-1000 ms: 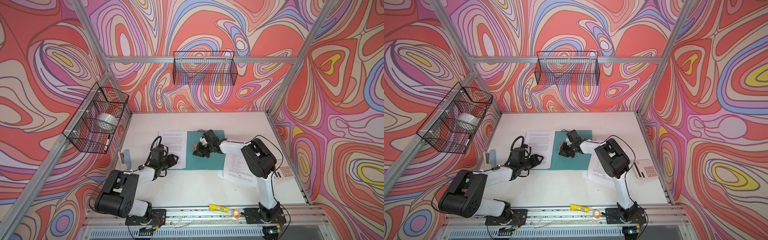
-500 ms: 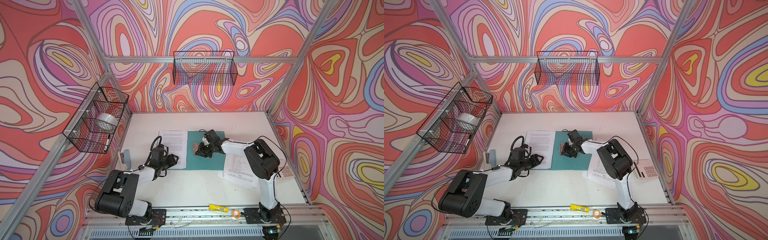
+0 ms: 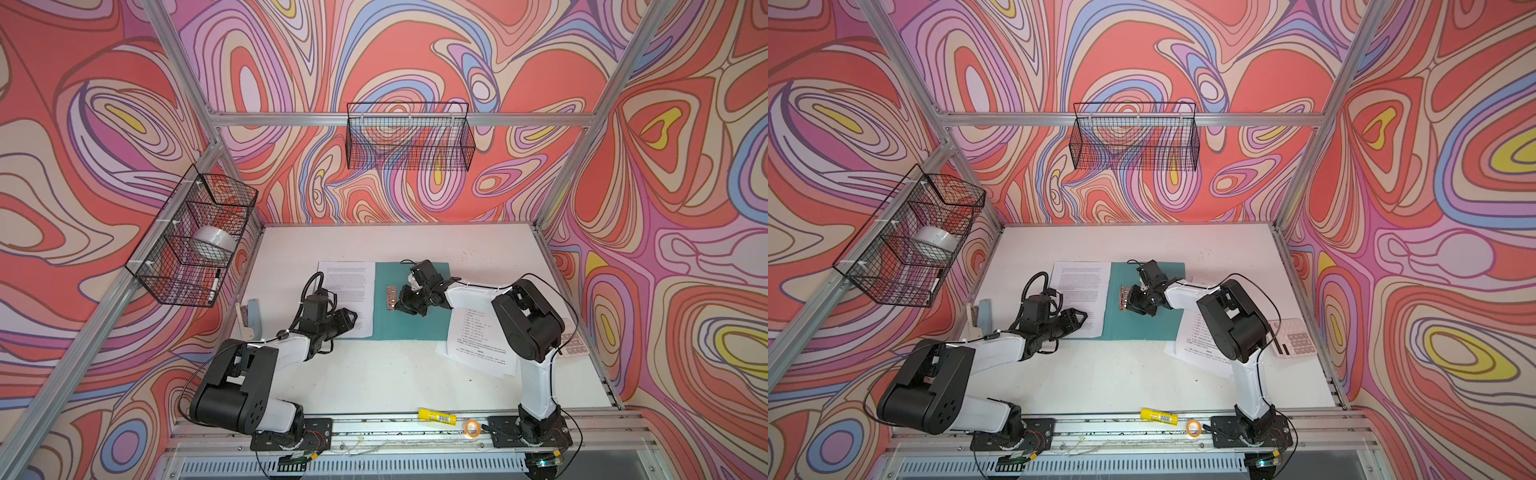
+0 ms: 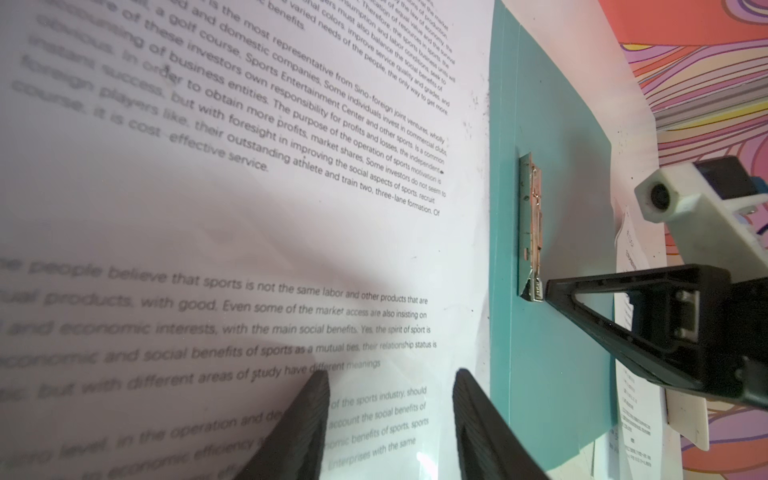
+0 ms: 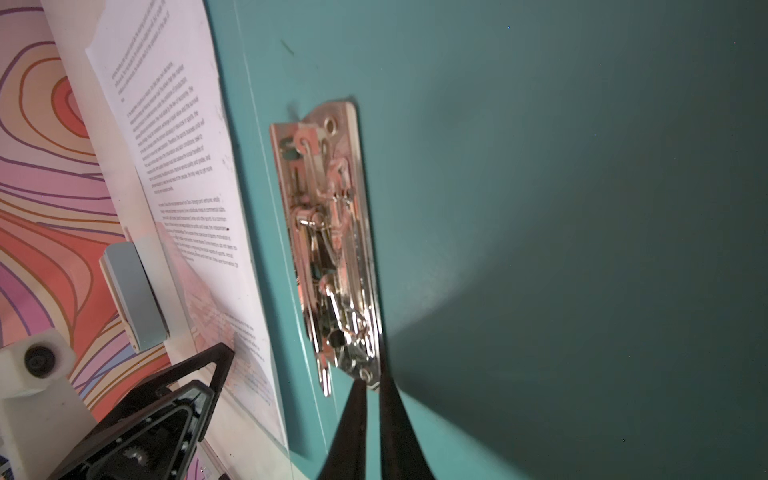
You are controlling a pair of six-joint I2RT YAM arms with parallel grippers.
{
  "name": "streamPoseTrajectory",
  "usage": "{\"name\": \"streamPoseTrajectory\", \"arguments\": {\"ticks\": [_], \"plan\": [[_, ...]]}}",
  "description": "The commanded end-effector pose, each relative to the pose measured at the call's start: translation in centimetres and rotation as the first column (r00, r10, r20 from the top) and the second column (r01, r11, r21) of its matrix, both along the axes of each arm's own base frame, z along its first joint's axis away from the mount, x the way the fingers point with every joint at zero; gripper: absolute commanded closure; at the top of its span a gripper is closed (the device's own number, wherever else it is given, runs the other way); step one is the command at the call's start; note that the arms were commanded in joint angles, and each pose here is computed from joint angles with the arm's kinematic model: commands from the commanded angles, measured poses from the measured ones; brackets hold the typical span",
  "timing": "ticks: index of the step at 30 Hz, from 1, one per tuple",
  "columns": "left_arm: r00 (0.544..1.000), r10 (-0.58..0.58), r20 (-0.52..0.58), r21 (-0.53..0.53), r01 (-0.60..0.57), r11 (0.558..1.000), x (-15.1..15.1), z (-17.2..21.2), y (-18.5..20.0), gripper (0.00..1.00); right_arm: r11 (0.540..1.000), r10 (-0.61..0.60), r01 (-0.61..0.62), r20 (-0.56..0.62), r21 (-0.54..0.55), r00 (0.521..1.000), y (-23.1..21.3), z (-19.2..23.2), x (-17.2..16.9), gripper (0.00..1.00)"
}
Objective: Put the files into the folder
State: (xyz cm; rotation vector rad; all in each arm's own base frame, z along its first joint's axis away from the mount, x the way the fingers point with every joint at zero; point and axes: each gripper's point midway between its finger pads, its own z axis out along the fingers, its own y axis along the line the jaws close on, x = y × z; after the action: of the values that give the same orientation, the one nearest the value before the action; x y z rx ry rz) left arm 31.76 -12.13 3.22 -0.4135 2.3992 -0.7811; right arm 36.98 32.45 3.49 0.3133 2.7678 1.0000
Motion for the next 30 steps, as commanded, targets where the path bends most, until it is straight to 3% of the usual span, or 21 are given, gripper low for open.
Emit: {"name": "streamPoseTrajectory", "arguments": {"ticks": [1,30], "plan": [[0.994,0.014,-0.113,0.037,-0.009,0.999,-1.9,-2.5,0.9,0.5,1.0,-0.011,0.012,0.044,-0.018,0.999,-0.5,1.4,-0.1,0.89],[0.993,0.012,-0.118,0.033,-0.008,0.999,-1.9,-2.9,0.8,0.51,0.998,0.056,-0.054,0.043,-0.033,0.998,2.3,-0.5,0.5,0.88]]}}
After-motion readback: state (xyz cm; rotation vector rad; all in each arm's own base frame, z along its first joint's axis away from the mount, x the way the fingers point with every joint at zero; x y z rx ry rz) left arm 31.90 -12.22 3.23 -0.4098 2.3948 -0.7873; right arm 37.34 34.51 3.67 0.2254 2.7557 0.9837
